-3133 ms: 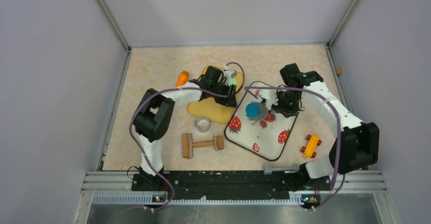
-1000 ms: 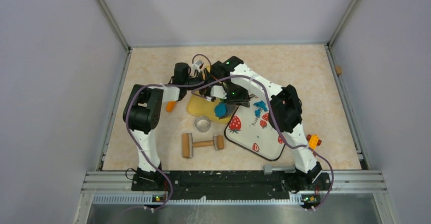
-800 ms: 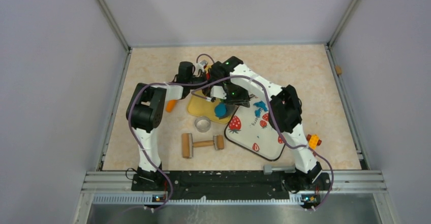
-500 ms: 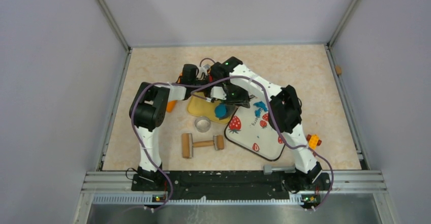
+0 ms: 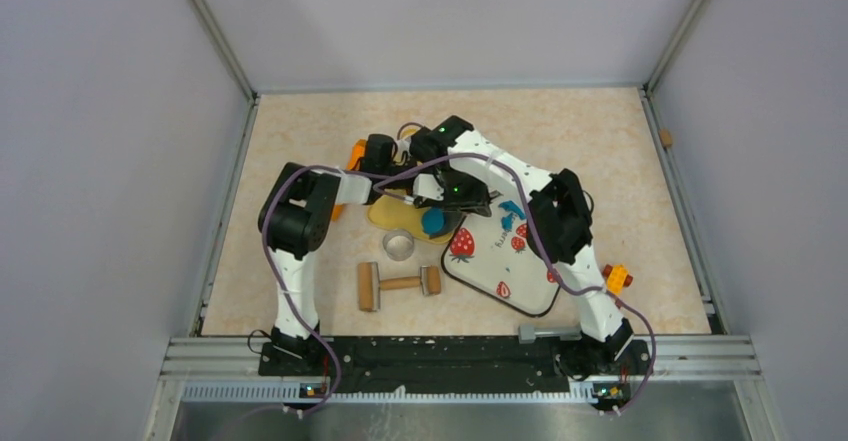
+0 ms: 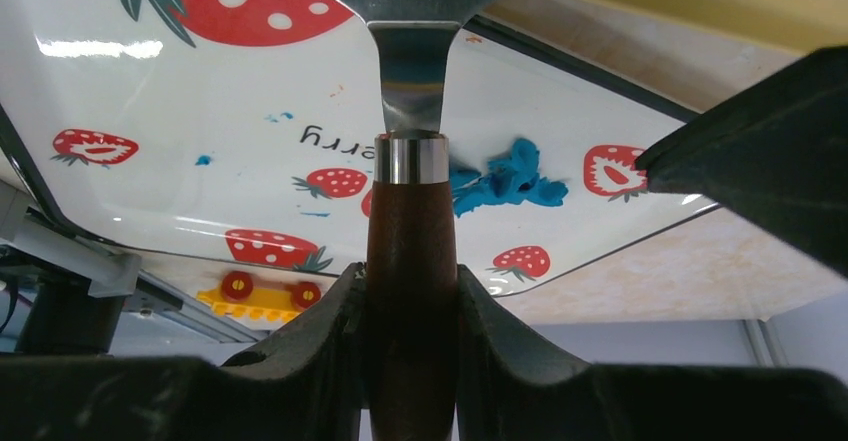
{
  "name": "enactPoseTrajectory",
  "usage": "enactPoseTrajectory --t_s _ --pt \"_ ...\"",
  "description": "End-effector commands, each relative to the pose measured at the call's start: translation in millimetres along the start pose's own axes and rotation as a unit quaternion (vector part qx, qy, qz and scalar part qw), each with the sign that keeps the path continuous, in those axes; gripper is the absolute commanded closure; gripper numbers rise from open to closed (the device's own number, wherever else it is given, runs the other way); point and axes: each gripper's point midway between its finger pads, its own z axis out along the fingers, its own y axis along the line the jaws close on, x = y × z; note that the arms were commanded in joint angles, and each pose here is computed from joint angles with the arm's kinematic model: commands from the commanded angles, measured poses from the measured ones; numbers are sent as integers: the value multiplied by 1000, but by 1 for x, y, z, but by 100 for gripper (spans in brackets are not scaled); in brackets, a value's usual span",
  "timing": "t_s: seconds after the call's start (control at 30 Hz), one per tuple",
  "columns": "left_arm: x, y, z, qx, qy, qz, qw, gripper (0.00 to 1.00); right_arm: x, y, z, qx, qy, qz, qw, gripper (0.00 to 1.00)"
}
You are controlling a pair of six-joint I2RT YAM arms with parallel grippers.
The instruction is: Roll out the dumpling wrappers from the dough
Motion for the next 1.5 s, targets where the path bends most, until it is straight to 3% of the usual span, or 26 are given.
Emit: enactPoseTrajectory --t_s 0.0,0.3,0.53,0.67,0.87,1.13,1.33,1.47 --pt "-3 -25 -20 43 -29 5 999 29 2 -10 -14 50 -11 48 997 100" --pt "-20 -63 -61 99 -144 42 984 26 12 -5 -15 56 0 58 997 100" --pt "-21 -51 -77 64 -133 36 988 27 12 -4 -13 49 -2 56 997 100" --pt "-21 -30 -76 33 -128 33 991 32 8 -5 -14 49 -13 58 997 100" --pt "-48 -33 -114 19 -199 36 979 38 18 -10 -30 101 27 13 994 100" --pt "-63 -3 -161 -33 -266 15 963 37 14 -9 -39 144 70 -49 986 100" --pt "-65 0 -175 -44 -284 9 958 36 0 -23 -56 171 46 -53 983 100" --pt "-57 0 -172 -34 -266 8 963 35 -13 -31 -65 179 18 -53 982 100"
